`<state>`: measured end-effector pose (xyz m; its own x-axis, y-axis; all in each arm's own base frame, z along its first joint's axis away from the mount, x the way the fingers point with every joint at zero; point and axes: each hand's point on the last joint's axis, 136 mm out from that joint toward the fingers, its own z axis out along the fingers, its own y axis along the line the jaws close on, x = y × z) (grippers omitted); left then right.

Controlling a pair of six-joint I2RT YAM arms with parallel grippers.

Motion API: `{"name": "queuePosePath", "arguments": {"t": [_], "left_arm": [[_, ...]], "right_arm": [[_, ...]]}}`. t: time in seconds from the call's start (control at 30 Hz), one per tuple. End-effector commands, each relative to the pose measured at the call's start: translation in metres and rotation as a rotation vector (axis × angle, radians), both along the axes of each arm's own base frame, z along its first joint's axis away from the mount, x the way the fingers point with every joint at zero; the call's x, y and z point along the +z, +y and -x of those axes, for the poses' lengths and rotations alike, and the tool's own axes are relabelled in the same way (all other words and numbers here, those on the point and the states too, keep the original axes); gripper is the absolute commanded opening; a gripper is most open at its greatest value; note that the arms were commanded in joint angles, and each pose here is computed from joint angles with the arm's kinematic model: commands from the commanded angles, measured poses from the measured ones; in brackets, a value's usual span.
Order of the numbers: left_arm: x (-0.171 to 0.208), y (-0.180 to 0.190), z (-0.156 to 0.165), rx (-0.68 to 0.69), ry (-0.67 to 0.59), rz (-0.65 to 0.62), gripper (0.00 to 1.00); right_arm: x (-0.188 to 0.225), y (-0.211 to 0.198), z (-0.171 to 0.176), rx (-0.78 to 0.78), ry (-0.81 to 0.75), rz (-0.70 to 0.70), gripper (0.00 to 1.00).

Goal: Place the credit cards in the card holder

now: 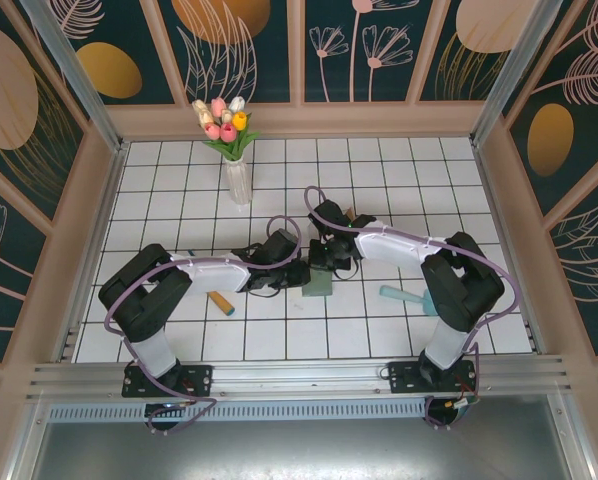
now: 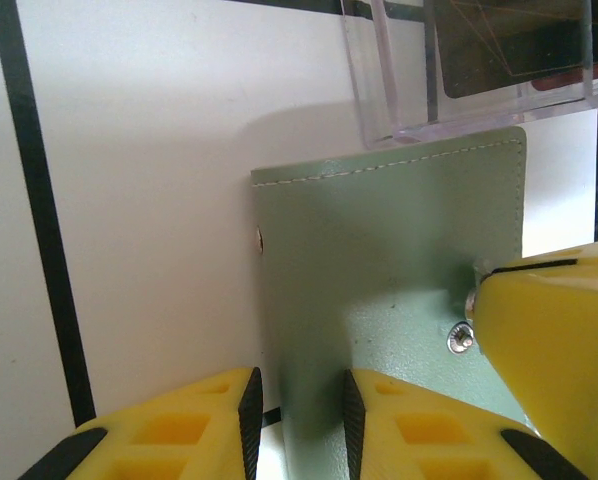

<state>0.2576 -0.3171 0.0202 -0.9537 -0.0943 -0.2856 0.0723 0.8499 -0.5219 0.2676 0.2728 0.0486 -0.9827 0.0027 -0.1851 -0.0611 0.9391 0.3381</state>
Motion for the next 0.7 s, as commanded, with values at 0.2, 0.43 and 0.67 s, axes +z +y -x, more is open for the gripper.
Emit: {"name": "queuePosePath", "arguments": {"t": [0.2, 0.43, 0.67], "left_arm": [[-0.009, 0.003, 0.005, -0.011, 0.021, -0.031, 0.31], [-0.008, 0.003, 0.005, -0.010, 0.020, -0.032, 0.31], [-0.009, 0.003, 0.005, -0.011, 0.023, -0.033, 0.30]], "right_arm": [[-0.009, -0.016, 0.012, 0.009, 0.026, 0.101, 0.00], [-0.012, -0.014, 0.016, 0.037, 0.046, 0.107, 0.00], [-0.025, -0.008, 0.022, 0.071, 0.083, 0.117, 0.00]]}}
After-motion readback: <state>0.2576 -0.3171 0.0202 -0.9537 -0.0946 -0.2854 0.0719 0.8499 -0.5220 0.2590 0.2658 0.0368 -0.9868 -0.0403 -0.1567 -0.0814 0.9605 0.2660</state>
